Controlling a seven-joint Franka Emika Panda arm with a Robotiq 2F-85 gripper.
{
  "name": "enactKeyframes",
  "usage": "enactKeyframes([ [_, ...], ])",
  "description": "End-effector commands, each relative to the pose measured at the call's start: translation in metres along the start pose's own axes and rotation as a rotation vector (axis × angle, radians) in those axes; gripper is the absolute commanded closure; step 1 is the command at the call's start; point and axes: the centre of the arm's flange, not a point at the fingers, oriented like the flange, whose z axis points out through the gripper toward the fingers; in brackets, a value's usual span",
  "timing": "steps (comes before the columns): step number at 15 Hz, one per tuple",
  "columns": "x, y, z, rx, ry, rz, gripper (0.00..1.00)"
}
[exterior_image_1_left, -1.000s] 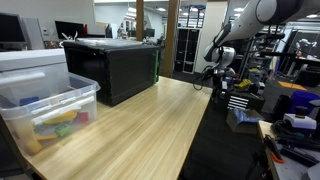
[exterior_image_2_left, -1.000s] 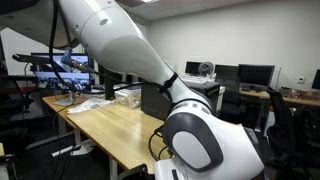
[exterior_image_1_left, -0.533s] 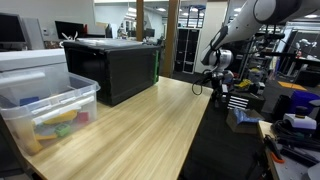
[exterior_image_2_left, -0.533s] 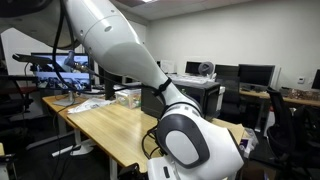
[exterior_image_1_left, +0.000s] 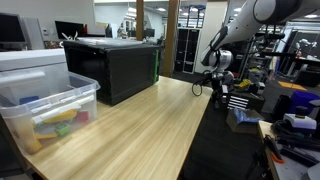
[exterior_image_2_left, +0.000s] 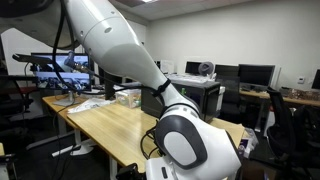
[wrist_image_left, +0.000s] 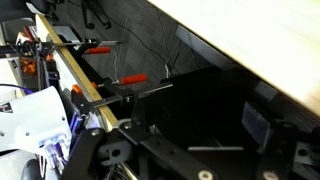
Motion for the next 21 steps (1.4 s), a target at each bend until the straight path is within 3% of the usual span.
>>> enactKeyframes([
  [1, -0.006, 0.005, -0.005, 0.035, -0.054, -0.001, 0.0],
  [11, -0.005, -0.002, -0.02, 0.056, -0.081, 0.026, 0.0],
  [21, -0.012, 0.022, -0.018, 0.067, -0.047, -0.03, 0.0],
])
